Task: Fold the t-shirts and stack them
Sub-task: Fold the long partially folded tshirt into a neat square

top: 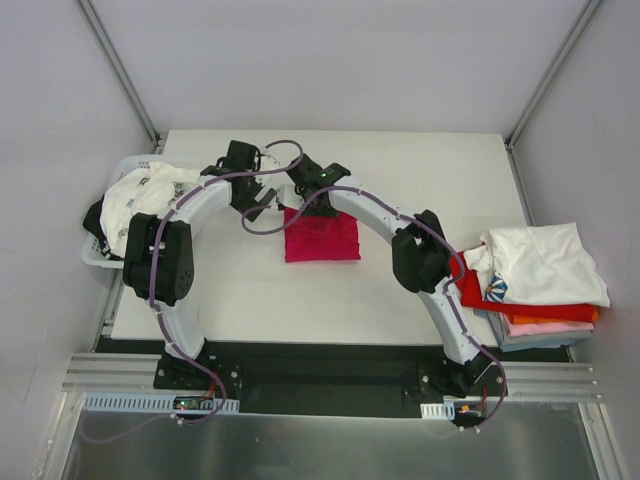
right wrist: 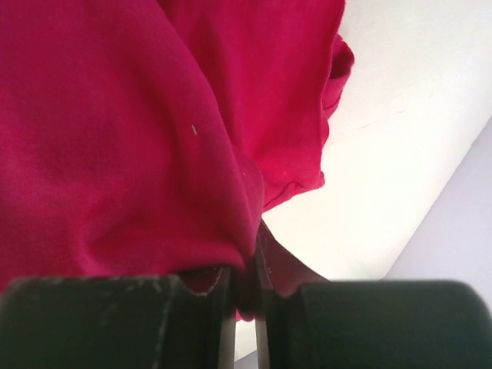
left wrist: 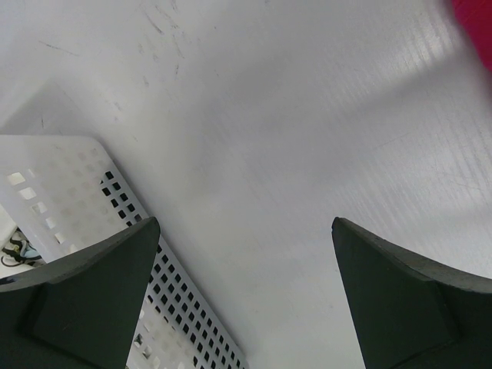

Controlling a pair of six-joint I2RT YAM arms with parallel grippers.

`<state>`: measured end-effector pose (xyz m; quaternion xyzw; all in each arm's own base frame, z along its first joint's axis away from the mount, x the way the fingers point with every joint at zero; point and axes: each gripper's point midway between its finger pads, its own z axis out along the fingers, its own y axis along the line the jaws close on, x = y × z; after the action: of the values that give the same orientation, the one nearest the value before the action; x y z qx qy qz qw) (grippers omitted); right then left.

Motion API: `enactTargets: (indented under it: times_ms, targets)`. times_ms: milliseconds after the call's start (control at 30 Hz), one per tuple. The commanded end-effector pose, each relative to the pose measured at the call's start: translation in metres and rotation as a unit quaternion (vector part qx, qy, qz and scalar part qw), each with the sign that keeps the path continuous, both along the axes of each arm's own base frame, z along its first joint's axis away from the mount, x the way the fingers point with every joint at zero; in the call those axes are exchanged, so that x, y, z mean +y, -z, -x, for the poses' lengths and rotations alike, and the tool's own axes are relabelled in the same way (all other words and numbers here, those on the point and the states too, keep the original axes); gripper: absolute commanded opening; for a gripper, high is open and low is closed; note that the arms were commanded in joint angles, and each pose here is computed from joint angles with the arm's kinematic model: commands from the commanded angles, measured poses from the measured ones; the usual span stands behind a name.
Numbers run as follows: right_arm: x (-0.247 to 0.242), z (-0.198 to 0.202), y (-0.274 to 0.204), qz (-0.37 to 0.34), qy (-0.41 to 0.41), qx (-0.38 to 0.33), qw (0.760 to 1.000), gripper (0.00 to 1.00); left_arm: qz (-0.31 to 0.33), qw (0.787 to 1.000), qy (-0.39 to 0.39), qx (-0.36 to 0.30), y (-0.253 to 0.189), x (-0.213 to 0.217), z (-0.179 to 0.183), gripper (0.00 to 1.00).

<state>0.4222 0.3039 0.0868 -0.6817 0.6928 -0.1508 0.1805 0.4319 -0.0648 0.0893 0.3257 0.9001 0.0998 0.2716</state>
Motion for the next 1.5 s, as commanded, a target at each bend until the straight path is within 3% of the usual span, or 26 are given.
enactTargets:
  times_ms: [0,67,333,700,1033,1300,1467]
  targets:
    - [0.008,-0.023,-0.051,-0.039,0.003,-0.074,0.996,0.14,-0.008,0.999,0.0,-0.031,-0.022,0.0,-0.006,0.95]
    - [0.011,-0.027,-0.056,-0.048,0.006,-0.085,0.995,0.27,-0.013,0.999,-0.004,-0.031,-0.021,0.003,-0.008,0.96]
    - [0.012,-0.032,-0.075,-0.067,0.014,-0.117,0.991,0.46,-0.022,0.998,-0.038,-0.045,-0.026,0.017,-0.026,0.97]
    - [0.01,-0.06,-0.106,-0.077,0.047,-0.201,0.975,0.52,-0.029,0.99,-0.117,-0.079,-0.039,0.062,-0.072,0.99]
    - [0.0,-0.071,-0.135,-0.079,0.084,-0.276,0.954,0.56,-0.024,0.988,-0.125,-0.086,-0.047,0.068,-0.071,0.99]
    - [-0.008,-0.037,-0.165,-0.068,0.081,-0.289,0.952,0.57,-0.015,0.987,-0.122,-0.102,-0.066,0.067,-0.062,0.99]
    - [-0.009,0.0,-0.153,-0.076,0.075,-0.244,0.964,0.58,-0.01,0.987,-0.117,-0.106,-0.073,0.065,-0.052,0.99]
